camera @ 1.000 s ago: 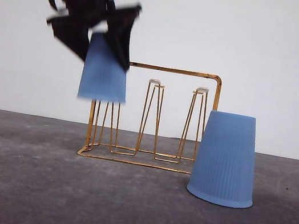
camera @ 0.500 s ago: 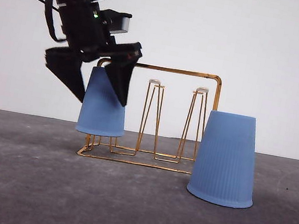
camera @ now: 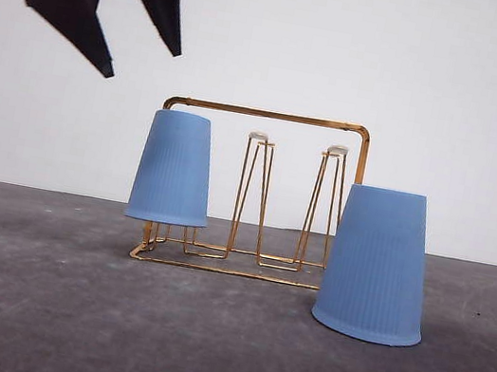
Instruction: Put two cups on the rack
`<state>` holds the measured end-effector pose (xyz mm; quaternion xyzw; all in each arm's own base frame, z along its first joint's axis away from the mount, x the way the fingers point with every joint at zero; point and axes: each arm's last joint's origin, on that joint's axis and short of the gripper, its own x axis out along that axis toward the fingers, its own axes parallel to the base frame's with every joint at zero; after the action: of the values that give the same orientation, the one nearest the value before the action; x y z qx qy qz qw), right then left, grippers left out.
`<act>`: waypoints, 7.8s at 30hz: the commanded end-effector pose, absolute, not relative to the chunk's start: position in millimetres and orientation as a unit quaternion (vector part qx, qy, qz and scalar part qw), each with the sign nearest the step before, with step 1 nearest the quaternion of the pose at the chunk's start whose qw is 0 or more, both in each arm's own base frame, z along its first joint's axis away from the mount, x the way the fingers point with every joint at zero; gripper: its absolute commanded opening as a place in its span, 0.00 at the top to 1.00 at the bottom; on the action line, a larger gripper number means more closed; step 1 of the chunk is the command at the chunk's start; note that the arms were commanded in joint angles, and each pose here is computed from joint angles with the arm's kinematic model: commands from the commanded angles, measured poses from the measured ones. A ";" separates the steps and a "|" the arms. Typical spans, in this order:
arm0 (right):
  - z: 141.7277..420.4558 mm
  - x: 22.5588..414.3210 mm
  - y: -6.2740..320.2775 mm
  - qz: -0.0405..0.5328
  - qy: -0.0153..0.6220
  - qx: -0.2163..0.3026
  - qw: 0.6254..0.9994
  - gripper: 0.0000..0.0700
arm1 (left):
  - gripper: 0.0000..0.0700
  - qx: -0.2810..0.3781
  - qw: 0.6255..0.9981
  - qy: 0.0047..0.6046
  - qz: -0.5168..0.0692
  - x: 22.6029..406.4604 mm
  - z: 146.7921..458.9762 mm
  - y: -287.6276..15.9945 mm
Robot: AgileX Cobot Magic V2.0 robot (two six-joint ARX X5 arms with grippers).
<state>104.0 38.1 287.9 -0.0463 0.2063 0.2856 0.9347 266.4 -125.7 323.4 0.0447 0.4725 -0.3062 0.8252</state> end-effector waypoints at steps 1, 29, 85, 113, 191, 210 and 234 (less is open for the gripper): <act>289.8 106.9 39.7 0.290 0.208 -0.038 0.933 0.25 | 0.28 0.034 0.830 0.463 -0.309 252.9 315.7 -122.4; 198.4 239.8 101.4 0.351 0.327 -0.018 0.877 0.21 | 0.28 -0.098 0.917 0.299 -0.244 122.2 274.3 -60.3; 232.6 328.0 140.8 0.326 0.366 -0.051 0.870 0.19 | 0.27 -0.109 0.916 0.301 -0.241 121.7 274.5 -60.1; 302.8 168.0 63.8 0.275 0.286 0.019 0.918 0.25 | 0.27 -0.106 0.914 0.311 -0.239 120.9 272.7 -59.7; 240.3 124.9 47.5 0.233 0.233 0.082 0.941 0.96 | 1.00 -0.019 0.998 0.052 -0.017 96.6 156.8 -1.6; 208.2 108.3 17.7 0.109 0.161 0.022 0.981 0.96 | 1.00 -0.019 0.998 0.051 -0.017 96.6 156.8 -1.6; 152.6 96.0 2.0 0.016 0.074 0.039 0.996 0.96 | 1.00 -0.019 0.998 0.051 -0.017 96.6 156.9 -1.6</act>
<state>95.7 2.0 152.8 0.0381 0.0778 0.0165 0.9961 95.8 -1.7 160.5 -0.0227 0.0508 -0.0179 0.9983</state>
